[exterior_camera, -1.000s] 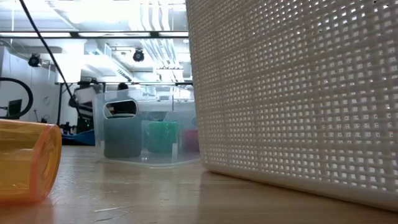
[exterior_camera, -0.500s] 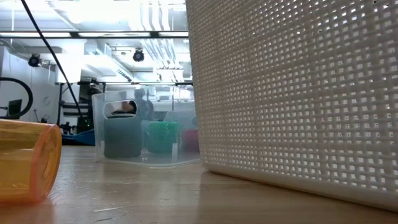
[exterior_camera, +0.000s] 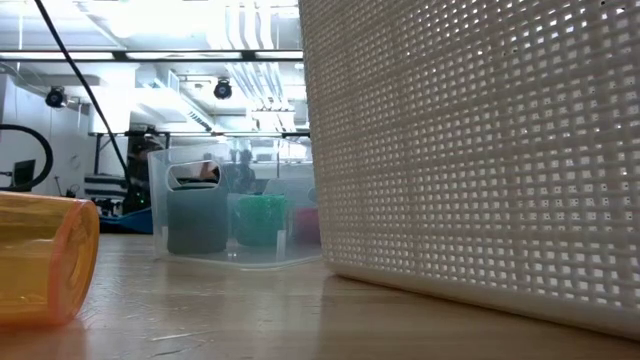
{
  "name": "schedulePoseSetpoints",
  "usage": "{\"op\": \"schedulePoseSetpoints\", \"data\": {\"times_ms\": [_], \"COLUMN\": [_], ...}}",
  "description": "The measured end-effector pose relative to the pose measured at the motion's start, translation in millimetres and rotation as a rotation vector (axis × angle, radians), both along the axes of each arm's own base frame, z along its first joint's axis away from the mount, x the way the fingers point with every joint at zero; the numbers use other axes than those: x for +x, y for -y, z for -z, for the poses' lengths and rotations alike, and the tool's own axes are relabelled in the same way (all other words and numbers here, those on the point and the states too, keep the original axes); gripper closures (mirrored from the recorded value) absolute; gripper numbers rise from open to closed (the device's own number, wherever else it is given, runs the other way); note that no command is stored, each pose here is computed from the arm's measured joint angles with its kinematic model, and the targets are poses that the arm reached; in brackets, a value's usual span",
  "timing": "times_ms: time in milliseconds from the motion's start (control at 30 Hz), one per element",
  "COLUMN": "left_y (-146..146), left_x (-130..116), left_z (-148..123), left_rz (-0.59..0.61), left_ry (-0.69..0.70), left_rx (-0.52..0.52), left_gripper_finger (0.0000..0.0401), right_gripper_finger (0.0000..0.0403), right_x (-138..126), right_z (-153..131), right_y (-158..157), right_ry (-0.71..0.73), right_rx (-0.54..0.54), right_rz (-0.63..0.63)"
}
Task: Pick & Place Medicine items
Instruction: Put the orange medicine bottle into the black bin
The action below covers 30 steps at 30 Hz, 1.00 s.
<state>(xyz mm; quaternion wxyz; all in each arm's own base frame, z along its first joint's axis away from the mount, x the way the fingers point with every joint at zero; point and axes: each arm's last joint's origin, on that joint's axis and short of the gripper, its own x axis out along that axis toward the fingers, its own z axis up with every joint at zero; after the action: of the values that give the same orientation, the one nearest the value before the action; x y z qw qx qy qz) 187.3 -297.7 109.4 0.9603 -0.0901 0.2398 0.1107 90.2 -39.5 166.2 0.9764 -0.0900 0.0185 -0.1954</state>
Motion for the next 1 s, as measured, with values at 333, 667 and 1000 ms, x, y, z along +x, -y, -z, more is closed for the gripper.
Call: {"op": "schedulePoseSetpoints", "data": {"times_ms": [333, 667, 1000], "left_y": [4, 3, -1], "left_x": [2, 2, 9], "left_z": [20, 23, 37], "left_rz": [0.002, 0.004, -0.031], "left_ry": [-0.020, -0.026, -0.052], "left_rx": [-0.017, -0.008, -0.026], "left_gripper_finger": [0.0072, 0.0073, 0.0073], "right_gripper_finger": [0.0163, 0.0163, 0.0163], "right_x": [0, 0, 0], "right_z": [0, 0, 0], "right_y": [0, 0, 0], "right_ry": [-0.001, -0.001, 0.000], "right_rx": [-0.001, -0.001, 0.001], "right_rz": [-0.001, 0.000, 0.000]}}
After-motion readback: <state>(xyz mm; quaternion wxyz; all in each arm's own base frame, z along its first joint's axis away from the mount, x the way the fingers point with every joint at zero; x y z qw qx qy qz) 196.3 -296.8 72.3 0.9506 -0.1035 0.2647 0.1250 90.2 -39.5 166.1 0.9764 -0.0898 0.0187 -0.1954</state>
